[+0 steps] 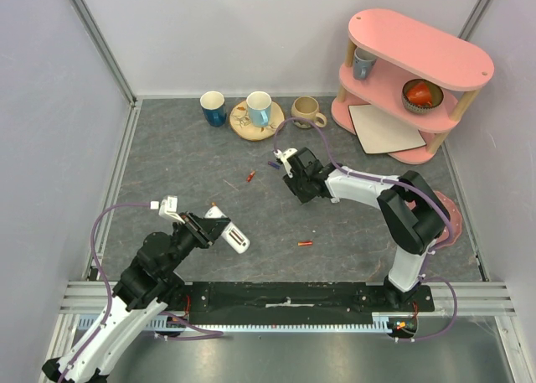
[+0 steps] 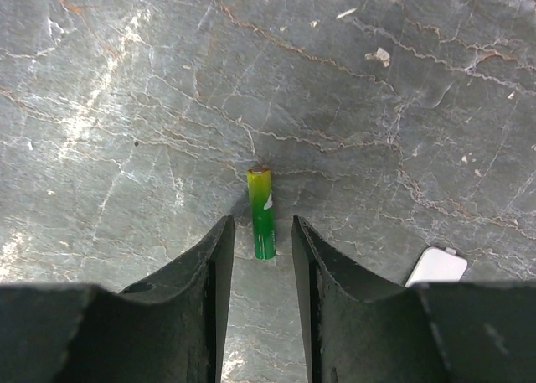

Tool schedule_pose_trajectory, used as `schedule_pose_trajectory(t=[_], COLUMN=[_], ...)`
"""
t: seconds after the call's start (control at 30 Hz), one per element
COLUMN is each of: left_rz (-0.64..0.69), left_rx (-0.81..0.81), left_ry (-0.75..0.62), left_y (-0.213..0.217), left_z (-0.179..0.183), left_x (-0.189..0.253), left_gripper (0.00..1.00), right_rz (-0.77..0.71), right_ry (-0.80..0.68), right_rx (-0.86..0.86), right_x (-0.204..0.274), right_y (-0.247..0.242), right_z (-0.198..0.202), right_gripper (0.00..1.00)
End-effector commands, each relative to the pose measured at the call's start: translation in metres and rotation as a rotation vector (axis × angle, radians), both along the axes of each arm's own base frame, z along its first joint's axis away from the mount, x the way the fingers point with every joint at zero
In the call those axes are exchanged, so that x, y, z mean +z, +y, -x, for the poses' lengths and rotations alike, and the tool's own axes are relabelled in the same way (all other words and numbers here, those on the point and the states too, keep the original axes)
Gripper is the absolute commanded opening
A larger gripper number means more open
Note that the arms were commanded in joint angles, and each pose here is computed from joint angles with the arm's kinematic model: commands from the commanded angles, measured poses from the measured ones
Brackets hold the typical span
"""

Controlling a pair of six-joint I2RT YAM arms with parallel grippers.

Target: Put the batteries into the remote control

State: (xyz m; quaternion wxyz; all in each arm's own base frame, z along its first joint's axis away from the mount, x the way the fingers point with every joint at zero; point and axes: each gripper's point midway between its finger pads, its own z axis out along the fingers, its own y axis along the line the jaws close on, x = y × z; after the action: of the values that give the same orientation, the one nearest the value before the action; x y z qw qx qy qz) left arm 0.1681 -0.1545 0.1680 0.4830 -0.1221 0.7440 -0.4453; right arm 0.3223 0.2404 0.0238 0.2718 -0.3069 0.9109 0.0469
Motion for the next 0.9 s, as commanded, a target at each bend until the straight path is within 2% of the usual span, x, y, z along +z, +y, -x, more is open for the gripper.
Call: schedule_pose_trajectory(t=[0.0, 0.53, 0.6, 0.7, 0.87], left_rz=[0.048, 0.052, 0.052, 0.054, 0.057], left_rx=[-0.019, -0.022, -0.022, -0.023, -0.021], left_ry=[-0.103, -0.103, -0.101, -0.1, -0.094], left_y=[-0.001, -0.002, -0.002, -0.002, -0.003], left_z=[0.002, 0.003, 0.002, 0.002, 0.002], left_x=[0.024, 0.023, 0.023, 0.023, 0.021], left_gripper=[0.02, 0.02, 0.02, 0.02, 0.02], right_rz=[0.013, 0.002, 0.001, -0.008, -0.014], right_ry=[-0.021, 0.03, 0.03, 0.043, 0.054], right_rx=[0.008, 0.01, 0.005, 0.0, -0.004], right_x=[-0.001, -0.014, -0.014, -0.013, -0.012], right_y=[-0.003, -0.007, -0.007, -0.007, -0.009], right_z=[-0.001, 0.014, 0.015, 0.019, 0.024], right_gripper=[0.41, 0.3, 0.31, 0.39, 0.39])
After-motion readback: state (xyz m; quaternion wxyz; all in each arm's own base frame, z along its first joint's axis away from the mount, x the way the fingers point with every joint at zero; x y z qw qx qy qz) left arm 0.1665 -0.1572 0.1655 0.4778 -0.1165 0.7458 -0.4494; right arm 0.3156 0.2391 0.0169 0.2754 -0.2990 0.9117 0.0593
